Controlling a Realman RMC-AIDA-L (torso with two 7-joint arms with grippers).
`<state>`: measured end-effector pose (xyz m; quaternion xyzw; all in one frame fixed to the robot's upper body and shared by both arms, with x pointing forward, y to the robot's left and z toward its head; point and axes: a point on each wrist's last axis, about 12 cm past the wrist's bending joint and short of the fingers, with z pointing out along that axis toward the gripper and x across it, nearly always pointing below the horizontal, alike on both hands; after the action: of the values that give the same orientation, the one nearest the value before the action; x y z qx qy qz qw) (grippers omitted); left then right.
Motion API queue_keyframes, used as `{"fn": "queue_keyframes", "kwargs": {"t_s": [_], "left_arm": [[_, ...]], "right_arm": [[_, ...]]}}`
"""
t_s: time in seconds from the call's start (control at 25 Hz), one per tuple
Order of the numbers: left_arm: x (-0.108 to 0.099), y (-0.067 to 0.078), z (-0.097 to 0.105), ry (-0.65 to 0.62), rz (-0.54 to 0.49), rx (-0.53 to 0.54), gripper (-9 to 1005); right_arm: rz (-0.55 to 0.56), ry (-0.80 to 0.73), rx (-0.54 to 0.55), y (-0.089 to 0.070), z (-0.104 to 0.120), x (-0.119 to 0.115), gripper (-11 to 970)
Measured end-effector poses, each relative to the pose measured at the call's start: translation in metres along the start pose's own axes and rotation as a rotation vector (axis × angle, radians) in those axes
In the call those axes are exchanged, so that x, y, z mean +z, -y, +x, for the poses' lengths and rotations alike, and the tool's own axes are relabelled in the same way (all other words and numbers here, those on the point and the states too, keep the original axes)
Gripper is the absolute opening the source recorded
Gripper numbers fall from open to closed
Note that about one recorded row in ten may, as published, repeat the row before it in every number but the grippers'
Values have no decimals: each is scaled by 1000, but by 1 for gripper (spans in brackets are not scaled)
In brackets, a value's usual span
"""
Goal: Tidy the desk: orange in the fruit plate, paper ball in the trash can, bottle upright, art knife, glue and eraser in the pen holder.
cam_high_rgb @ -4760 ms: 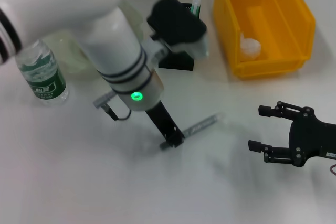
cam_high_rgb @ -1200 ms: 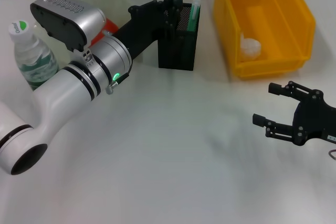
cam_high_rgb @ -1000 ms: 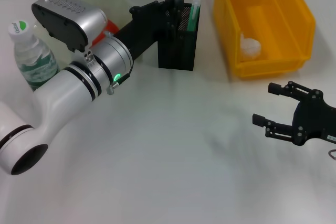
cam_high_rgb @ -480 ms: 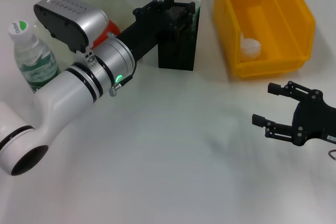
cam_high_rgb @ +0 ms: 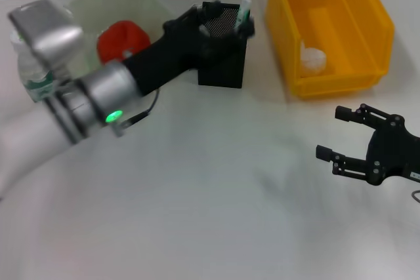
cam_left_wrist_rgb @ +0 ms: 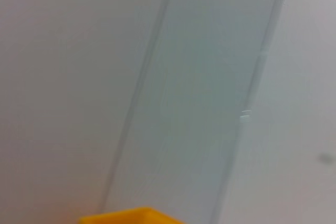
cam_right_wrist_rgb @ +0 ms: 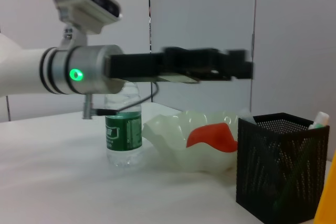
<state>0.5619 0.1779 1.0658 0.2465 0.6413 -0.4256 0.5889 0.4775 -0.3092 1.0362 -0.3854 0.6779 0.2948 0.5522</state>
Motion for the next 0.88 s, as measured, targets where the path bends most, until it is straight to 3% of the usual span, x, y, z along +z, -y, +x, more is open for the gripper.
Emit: {"fn": "queue_keyframes", "kwargs": {"t_s": [0.16,0.24,0.36,0.44,0.64,0.68,0.88], "left_arm": [[-19,-1,-2,-23,67,2,793],[-56,-1,-3,-71,155,17,792],[-72,0,-4,-90,189,33,792],[-95,2,-4,-135,227,51,792],[-101,1,-4,-154,231,54,791],[-120,0,-2,-245,256,57,791],[-128,-1,0,-357,322,47,790]], "right_arm": [[-17,14,12,-1,-2,-3,816],[-32,22,23,-1,-4,-5,816],[-97,41,55,-2,-11,-5,816],[-118,45,61,-2,-13,-4,816],[-278,17,103,-6,-23,6,816],[-335,-11,119,-9,-24,13,816],[-391,-42,126,-12,-25,23,816]]}}
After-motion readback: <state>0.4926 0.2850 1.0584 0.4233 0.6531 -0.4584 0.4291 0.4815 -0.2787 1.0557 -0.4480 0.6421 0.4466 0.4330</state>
